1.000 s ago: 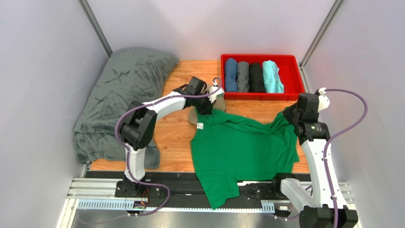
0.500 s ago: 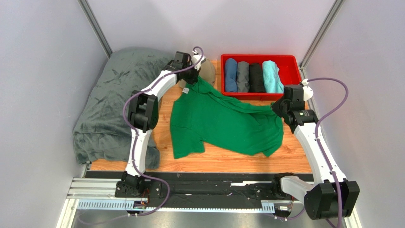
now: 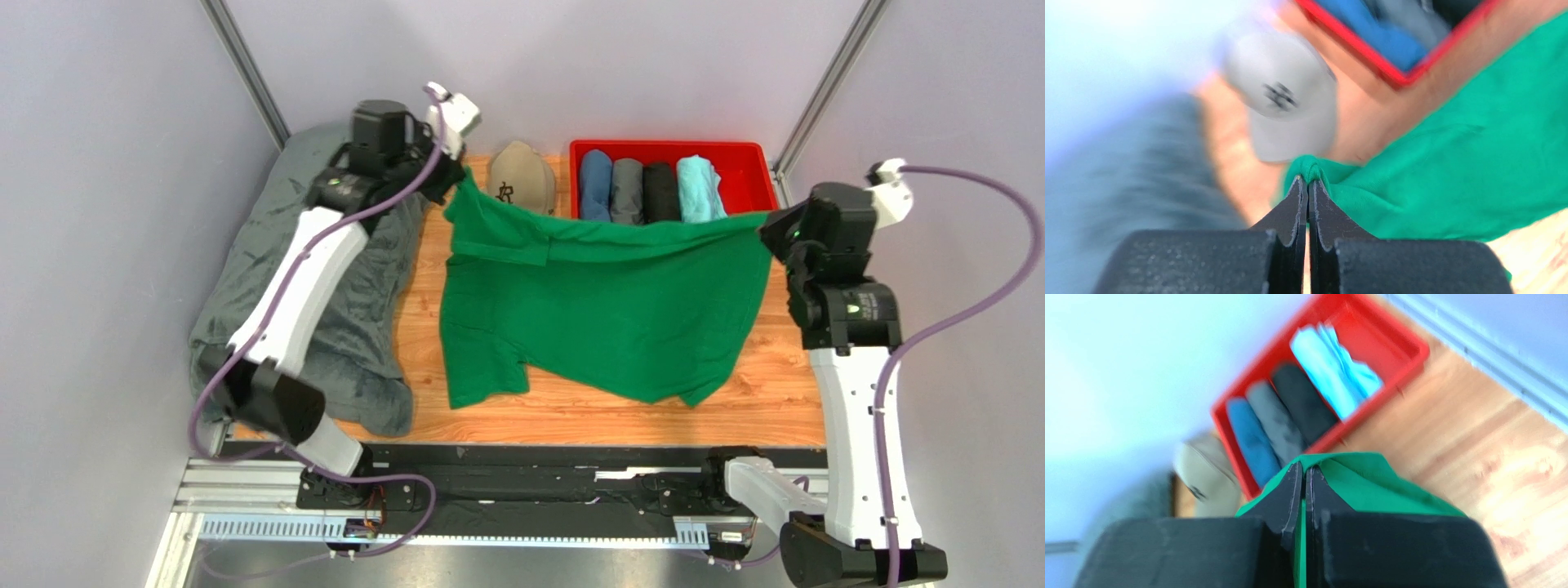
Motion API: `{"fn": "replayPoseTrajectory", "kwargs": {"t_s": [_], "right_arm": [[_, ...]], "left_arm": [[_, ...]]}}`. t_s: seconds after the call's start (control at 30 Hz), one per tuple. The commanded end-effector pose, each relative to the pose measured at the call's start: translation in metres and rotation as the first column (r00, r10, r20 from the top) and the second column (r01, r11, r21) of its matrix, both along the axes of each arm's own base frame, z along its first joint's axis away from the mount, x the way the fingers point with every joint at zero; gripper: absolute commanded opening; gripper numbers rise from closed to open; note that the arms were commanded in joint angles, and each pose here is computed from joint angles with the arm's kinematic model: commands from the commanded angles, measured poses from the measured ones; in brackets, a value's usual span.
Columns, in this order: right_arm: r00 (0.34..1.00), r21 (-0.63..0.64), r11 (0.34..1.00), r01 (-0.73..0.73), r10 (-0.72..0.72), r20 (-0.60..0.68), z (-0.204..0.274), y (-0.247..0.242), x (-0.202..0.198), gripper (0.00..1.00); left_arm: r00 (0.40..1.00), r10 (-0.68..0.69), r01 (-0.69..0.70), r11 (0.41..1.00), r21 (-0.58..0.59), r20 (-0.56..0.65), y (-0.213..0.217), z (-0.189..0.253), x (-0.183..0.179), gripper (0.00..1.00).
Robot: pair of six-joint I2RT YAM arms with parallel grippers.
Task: Roll the t-shirts
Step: Flatten out the T-shirt at the center of the board.
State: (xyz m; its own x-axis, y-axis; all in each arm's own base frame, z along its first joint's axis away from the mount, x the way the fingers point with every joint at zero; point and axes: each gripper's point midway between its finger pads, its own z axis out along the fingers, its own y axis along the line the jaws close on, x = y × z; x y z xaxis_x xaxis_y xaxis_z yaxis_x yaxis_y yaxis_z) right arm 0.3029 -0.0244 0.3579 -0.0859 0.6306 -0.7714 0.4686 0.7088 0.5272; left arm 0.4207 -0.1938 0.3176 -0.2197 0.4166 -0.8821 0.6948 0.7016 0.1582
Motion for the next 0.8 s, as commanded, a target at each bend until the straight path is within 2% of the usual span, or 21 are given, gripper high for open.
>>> {"fn": "replayPoseTrajectory", "kwargs": {"t_s": [0.0,0.03,0.1,0.13,0.17,0.2,0.23,0.27,0.3,0.33,0.4,0.47,0.5,0.53,0.57,0.6,0.63,0.67,0.7,0.77], "right_arm": [[0.984,-0.036,0.997,0.062,-0.055,0.169,0.087,-0.016,0.005,0.00],[0.981,-0.035,0.998,0.061,-0.054,0.186,0.097,-0.016,0.010,0.00],[0.977,-0.036,0.996,0.082,-0.073,0.199,0.109,-0.025,0.033,0.00],[0.958,-0.034,0.997,0.076,-0.063,0.279,0.140,-0.024,0.039,0.00],[0.951,-0.030,0.997,0.071,-0.058,0.305,0.152,-0.024,0.047,0.00],[0.956,-0.029,0.997,0.073,-0.062,0.287,0.147,-0.028,0.074,0.00],[0.928,-0.023,0.998,0.057,-0.045,0.371,0.186,-0.026,0.073,0.00],[0.919,-0.016,0.999,0.050,-0.040,0.392,0.196,-0.026,0.081,0.00],[0.927,-0.010,0.999,0.048,-0.041,0.373,0.191,-0.031,0.103,0.00],[0.895,-0.002,1.000,0.027,-0.023,0.446,0.224,-0.028,0.095,0.00],[0.887,0.023,1.000,0.020,-0.028,0.460,0.233,-0.033,0.096,0.00],[0.886,0.029,0.999,0.017,-0.029,0.462,0.235,-0.035,0.089,0.00],[0.886,0.036,0.999,0.024,-0.038,0.461,0.233,-0.037,0.086,0.00],[0.873,0.035,0.999,0.020,-0.035,0.486,0.241,-0.035,0.064,0.00],[0.904,0.043,0.999,0.020,-0.036,0.426,0.212,-0.036,0.072,0.00],[0.898,0.041,0.999,0.021,-0.037,0.438,0.210,-0.036,0.065,0.00],[0.889,0.040,0.999,0.021,-0.037,0.457,0.213,-0.033,0.044,0.00],[0.893,0.041,0.999,0.022,-0.038,0.448,0.206,-0.032,0.037,0.00],[0.926,0.047,0.999,0.025,-0.041,0.376,0.172,-0.034,0.044,0.00],[0.934,0.046,0.999,0.025,-0.040,0.356,0.156,-0.031,0.021,0.00]], "left_arm": [[0.978,0.081,-0.085,0.996,0.009,0.195,0.035,0.089,-0.024,0.00],[0.962,0.100,-0.100,0.995,-0.011,0.254,0.039,0.117,-0.025,0.00],[0.940,0.147,-0.146,0.989,-0.025,0.309,0.046,0.138,-0.016,0.00],[0.908,0.170,-0.158,0.985,-0.063,0.382,0.048,0.170,-0.013,0.00],[0.890,0.191,-0.175,0.982,-0.077,0.413,0.050,0.183,-0.008,0.00],[0.884,0.224,-0.212,0.974,-0.074,0.411,0.050,0.180,0.013,0.00],[0.840,0.253,-0.220,0.967,-0.125,0.480,0.055,0.221,0.010,0.00],[0.826,0.270,-0.231,0.963,-0.141,0.495,0.057,0.233,0.016,0.00],[0.846,0.280,-0.252,0.960,-0.122,0.454,0.054,0.215,0.041,0.00],[0.784,0.303,-0.239,0.953,-0.187,0.541,0.061,0.264,0.024,0.00],[0.754,0.311,-0.235,0.950,-0.204,0.579,0.064,0.280,0.020,0.00],[0.751,0.312,-0.240,0.950,-0.200,0.582,0.067,0.281,0.013,0.00],[0.699,0.327,-0.221,0.945,-0.242,0.636,0.079,0.312,-0.018,0.00],[0.751,0.306,-0.232,0.952,-0.201,0.585,0.074,0.279,-0.007,0.00],[0.723,0.302,-0.207,0.953,-0.222,0.622,0.081,0.297,-0.039,0.00],[0.724,0.294,-0.202,0.955,-0.216,0.623,0.082,0.293,-0.045,0.00],[0.760,0.279,-0.208,0.960,-0.187,0.587,0.080,0.270,-0.043,0.00],[0.770,0.269,-0.207,0.963,-0.172,0.578,0.081,0.263,-0.049,0.00],[0.768,0.269,-0.210,0.963,-0.167,0.581,0.087,0.264,-0.065,0.00],[0.808,0.255,-0.225,0.967,-0.123,0.531,0.089,0.231,-0.066,0.00]]}}
